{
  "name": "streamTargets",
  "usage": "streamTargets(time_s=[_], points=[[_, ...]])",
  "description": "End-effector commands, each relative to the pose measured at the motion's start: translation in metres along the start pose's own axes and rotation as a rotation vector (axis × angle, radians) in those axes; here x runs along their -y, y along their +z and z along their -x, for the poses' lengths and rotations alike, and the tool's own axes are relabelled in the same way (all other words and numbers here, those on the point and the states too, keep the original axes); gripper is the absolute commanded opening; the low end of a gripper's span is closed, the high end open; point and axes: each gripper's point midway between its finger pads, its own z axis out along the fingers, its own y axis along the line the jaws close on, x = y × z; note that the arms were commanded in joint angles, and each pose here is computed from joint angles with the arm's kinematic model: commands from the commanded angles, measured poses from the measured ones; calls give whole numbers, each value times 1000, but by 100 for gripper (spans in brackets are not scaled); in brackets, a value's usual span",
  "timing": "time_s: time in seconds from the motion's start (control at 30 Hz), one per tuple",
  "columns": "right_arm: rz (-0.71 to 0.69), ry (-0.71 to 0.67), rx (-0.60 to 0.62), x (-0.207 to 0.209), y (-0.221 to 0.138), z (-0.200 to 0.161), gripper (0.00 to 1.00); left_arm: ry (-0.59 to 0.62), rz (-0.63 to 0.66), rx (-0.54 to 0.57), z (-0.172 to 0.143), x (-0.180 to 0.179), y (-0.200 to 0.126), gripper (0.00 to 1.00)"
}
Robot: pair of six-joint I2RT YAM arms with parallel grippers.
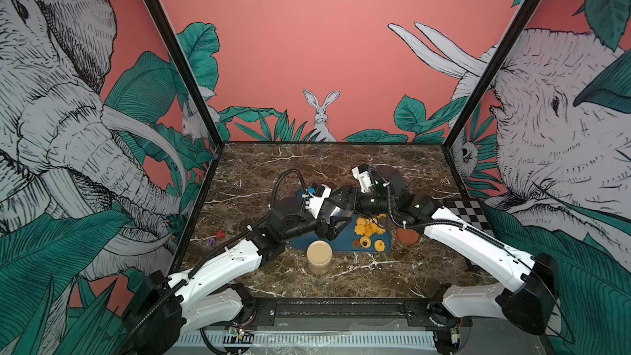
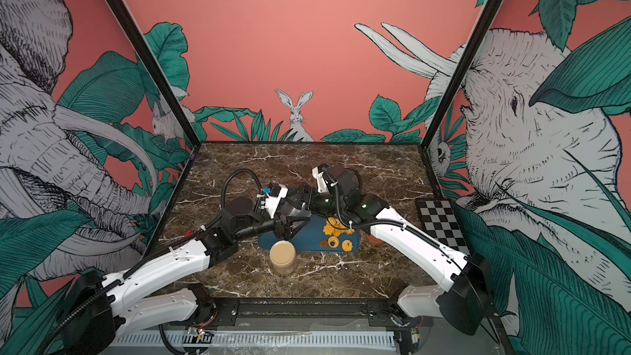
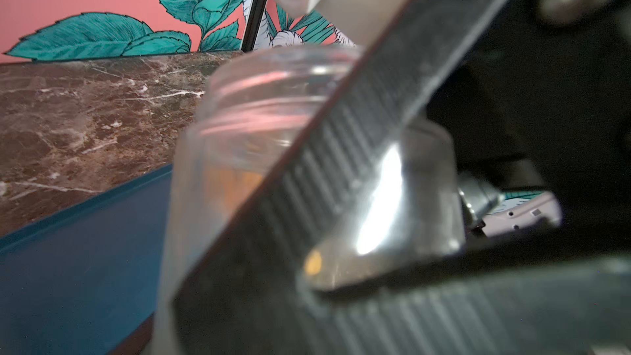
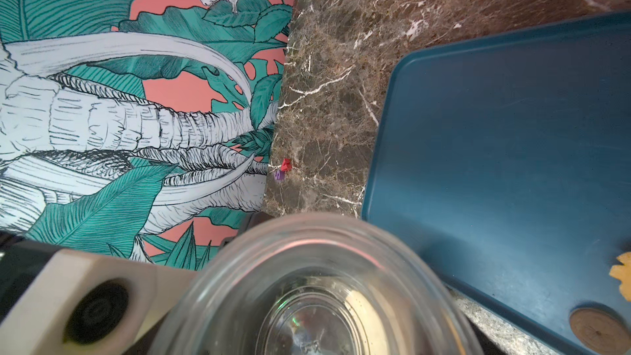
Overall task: Pour the cookies out of the jar
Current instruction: Place the jar at the center of the board.
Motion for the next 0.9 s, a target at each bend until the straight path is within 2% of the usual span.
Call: streamTargets(time_s=[0.0, 0.07, 0.1, 0.13, 0.17, 0.2, 0.23, 0.5, 0.67, 0.87], points=[[-32, -15, 25, 2, -3, 3, 44, 52, -53, 128, 34, 19, -10, 0], [-61, -26, 37, 5, -10, 4, 18, 43, -28, 111, 31, 14, -9, 0], [-75, -31, 43, 7, -13, 5, 10, 40, -16, 103, 30, 12, -9, 7], [-96, -38, 48, 10, -17, 5, 4, 34, 2, 96, 29, 9, -9, 22], [-117, -46, 54, 12, -20, 5, 2, 28, 22, 91, 28, 5, -10, 32], [-148, -58, 60, 16, -25, 6, 0, 21, 49, 87, 27, 1, -11, 79], [-182, -71, 67, 20, -30, 7, 0, 19, 76, 83, 26, -4, -12, 99], [-518, -173, 96, 72, -84, 5, 0, -12, 336, 50, 21, -42, -33, 100], [-640, -237, 44, 116, -101, -24, 0, -57, 500, 39, 18, -64, -53, 99], [-710, -291, 3, 168, -112, -75, 0, -71, 491, 38, 22, -61, -54, 99]])
